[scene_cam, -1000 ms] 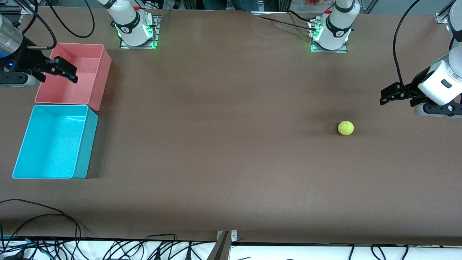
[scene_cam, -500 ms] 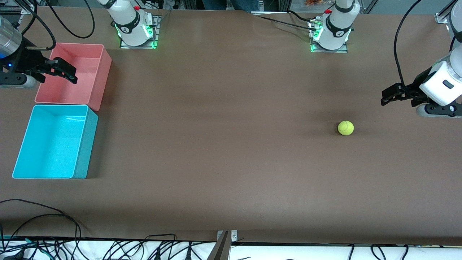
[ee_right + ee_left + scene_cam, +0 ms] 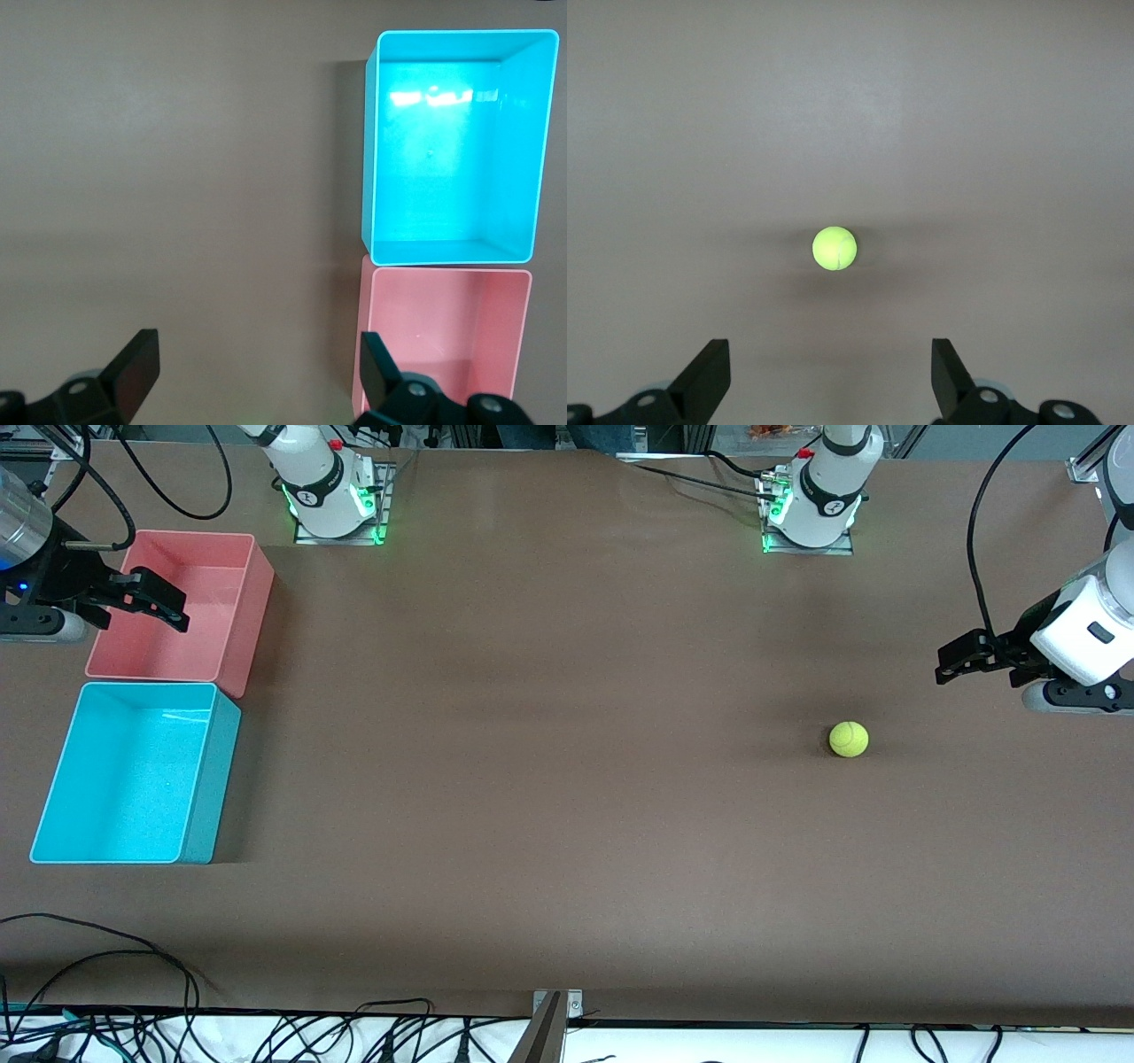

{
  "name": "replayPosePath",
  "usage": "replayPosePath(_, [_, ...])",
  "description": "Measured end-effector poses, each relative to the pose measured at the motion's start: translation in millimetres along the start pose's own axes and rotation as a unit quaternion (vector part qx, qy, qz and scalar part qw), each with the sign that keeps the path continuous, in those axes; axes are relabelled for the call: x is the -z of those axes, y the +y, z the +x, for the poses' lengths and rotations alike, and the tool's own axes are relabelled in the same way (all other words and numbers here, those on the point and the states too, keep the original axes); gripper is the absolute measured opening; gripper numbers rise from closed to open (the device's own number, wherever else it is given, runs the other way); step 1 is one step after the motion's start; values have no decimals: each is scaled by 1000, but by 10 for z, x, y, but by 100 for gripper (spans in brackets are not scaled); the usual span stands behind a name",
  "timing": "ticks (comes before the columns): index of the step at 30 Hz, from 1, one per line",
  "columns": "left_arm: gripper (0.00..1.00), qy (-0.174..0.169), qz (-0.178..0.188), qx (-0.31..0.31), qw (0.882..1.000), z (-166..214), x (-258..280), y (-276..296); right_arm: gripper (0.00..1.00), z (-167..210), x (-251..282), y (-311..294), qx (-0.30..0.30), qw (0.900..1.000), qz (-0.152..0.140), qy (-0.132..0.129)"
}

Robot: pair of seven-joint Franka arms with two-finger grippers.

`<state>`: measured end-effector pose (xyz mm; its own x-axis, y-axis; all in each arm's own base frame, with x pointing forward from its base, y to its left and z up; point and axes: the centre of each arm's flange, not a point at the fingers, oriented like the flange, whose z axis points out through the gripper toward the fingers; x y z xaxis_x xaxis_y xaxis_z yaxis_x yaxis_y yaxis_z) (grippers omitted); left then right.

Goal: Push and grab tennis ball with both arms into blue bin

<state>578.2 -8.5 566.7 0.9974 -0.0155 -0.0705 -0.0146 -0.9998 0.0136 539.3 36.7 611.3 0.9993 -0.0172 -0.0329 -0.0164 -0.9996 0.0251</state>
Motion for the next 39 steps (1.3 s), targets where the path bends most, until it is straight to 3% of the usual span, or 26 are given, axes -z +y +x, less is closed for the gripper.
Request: replayPosePath(39, [100,-6,-1,5,1000,33,-69,-63,100,6,13,2,-2,1000,0,1])
